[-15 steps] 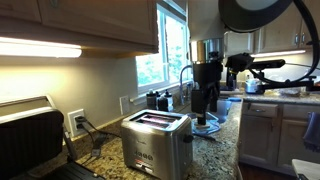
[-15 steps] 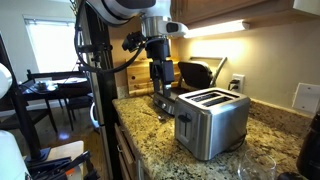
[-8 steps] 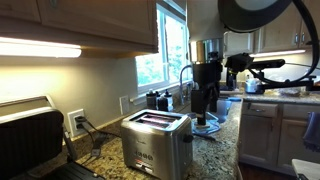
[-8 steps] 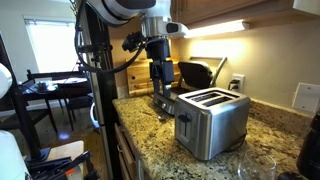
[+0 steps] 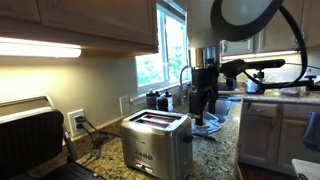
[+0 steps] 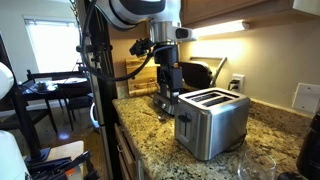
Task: Push the toast lever down
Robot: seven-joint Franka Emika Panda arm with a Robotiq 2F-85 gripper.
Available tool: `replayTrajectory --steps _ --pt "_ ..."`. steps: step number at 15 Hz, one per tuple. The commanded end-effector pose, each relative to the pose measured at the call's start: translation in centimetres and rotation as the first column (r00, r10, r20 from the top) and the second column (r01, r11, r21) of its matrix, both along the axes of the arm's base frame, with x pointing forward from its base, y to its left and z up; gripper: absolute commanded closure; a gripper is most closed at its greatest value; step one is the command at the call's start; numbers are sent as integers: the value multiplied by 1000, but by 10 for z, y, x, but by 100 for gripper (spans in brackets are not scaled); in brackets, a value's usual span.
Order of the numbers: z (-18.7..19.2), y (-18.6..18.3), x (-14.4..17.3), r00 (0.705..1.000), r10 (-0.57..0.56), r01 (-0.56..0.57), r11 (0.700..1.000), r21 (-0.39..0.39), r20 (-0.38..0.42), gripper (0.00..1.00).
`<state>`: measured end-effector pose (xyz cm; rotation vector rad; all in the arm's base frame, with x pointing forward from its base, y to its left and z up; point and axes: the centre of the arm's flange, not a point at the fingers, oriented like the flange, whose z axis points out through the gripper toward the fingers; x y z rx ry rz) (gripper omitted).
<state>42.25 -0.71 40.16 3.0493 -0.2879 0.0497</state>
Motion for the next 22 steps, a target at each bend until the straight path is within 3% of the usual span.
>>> replayTrajectory --steps 1,3,4,5,9,16,22 --pt "-19 -15 19 999 27 -28 999 30 25 0" --pt "-32 -19 28 999 50 -50 998 37 16 0" --pt "-38 -19 32 997 71 -72 996 45 5 25" --pt "-42 -19 35 996 90 -91 994 53 4 26" --pt "-50 -13 46 990 141 -141 988 69 3 54" --pt "-52 -16 29 984 177 -180 979 96 35 98" --pt "-76 -25 30 976 202 -211 971 115 83 99"
